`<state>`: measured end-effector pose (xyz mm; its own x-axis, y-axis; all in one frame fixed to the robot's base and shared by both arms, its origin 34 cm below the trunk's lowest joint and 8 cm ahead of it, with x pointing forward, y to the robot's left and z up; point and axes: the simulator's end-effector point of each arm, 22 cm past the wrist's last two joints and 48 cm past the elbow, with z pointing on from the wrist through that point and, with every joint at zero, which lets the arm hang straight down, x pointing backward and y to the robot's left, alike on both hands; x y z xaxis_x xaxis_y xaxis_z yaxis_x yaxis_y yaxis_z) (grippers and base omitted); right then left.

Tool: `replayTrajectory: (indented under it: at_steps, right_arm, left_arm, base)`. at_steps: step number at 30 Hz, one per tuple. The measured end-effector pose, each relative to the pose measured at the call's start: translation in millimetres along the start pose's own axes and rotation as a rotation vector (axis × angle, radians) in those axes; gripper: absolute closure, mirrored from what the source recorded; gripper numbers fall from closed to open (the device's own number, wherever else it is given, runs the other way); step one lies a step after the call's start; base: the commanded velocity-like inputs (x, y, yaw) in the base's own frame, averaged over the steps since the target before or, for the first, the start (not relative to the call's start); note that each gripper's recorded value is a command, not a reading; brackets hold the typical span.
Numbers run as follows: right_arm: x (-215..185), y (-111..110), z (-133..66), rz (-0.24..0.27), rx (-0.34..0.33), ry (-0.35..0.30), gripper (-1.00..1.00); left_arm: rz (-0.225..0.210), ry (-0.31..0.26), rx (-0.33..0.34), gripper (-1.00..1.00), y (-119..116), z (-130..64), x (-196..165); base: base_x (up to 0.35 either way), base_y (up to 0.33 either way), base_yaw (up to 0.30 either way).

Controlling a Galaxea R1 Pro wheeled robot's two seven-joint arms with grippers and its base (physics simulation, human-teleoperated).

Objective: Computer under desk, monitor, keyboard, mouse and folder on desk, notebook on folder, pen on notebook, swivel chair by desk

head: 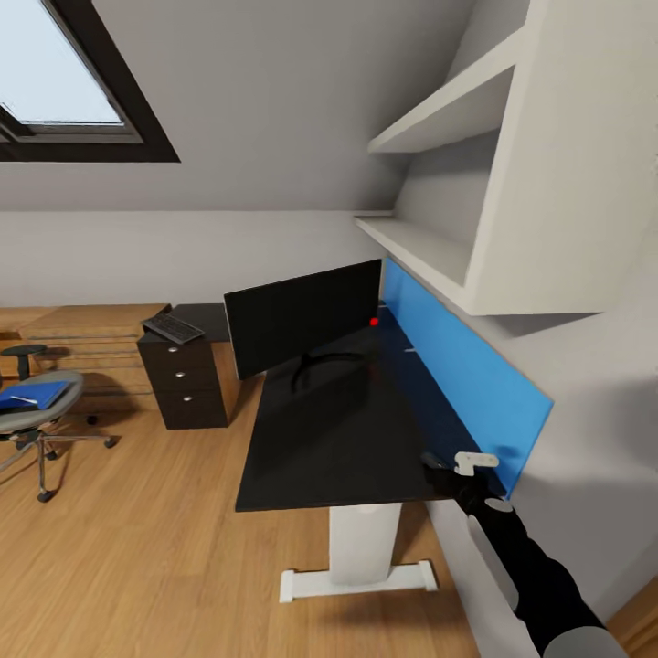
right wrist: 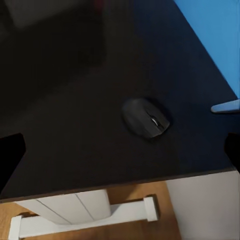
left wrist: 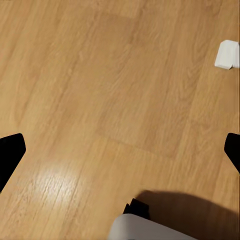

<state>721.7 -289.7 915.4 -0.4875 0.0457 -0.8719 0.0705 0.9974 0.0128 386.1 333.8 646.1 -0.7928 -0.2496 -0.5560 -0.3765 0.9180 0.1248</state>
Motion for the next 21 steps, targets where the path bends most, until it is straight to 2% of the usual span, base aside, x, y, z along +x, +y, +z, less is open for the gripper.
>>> replayTrajectory:
  at_steps: [7,16,21]
  right_arm:
    - [19,2,5.2,-0.057,-0.028,0.01,-1.0]
    - [23,0,6.4,-0.073,-0.03,0.005,-1.0]
    - [33,-16,8.6,-0.095,-0.033,0.002,-1.0]
  left_arm:
    - [0.0,0.0,-0.001,-1.0,0,0.1,0]
    - [0.0,-0.002,-0.003,-1.0,3,0.5,-1]
    - [0.002,-0.004,-0.007,-1.0,6,1.1,-2]
  base:
    - [0.001,-0.077,0.0]
    - [0.021,-0.028,0.0]
    - [0.15,-0.139,0.0]
